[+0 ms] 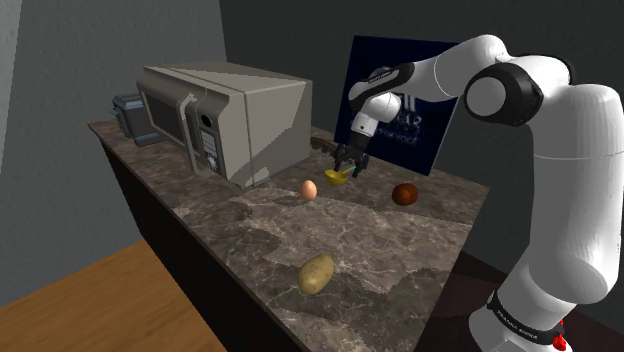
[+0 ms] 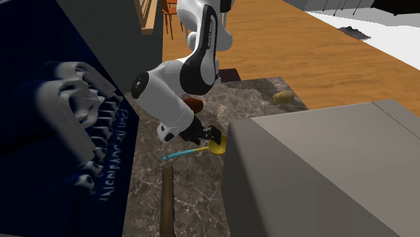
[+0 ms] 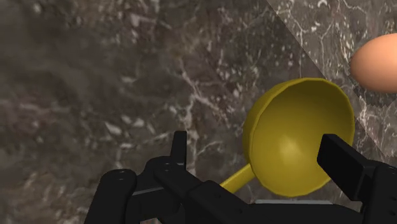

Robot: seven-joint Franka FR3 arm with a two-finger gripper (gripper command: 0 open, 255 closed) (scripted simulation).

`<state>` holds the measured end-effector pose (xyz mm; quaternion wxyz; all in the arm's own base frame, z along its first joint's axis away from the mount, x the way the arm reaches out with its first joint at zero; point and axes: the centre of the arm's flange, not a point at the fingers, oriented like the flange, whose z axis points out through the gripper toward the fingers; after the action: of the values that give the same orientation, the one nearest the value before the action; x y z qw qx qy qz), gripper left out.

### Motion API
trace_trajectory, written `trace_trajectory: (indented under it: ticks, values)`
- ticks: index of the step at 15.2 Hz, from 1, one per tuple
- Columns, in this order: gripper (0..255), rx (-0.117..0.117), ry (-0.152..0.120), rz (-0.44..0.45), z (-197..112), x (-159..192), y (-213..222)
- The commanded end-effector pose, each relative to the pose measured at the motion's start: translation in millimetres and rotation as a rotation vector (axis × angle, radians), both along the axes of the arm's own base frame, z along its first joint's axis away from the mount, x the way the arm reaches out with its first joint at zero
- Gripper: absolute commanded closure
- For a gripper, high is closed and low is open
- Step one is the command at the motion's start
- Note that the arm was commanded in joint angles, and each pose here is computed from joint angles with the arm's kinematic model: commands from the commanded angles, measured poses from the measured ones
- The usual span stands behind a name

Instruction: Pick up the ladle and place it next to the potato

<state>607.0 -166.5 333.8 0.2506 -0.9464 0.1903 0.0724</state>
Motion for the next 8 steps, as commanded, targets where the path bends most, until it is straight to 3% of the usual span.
trace_trajectory:
  ticks: [1, 6, 7, 8]
  values:
    - [0, 0.0, 0.0, 0.0, -1.6, -0.3, 0.6]
    - [0, 0.0, 0.0, 0.0, -1.6, -0.3, 0.6]
    - [255, 0.0, 0.0, 0.0, -1.6, -0.3, 0.6]
    - [255, 0.0, 0.0, 0.0, -1.6, -0.3, 0.6]
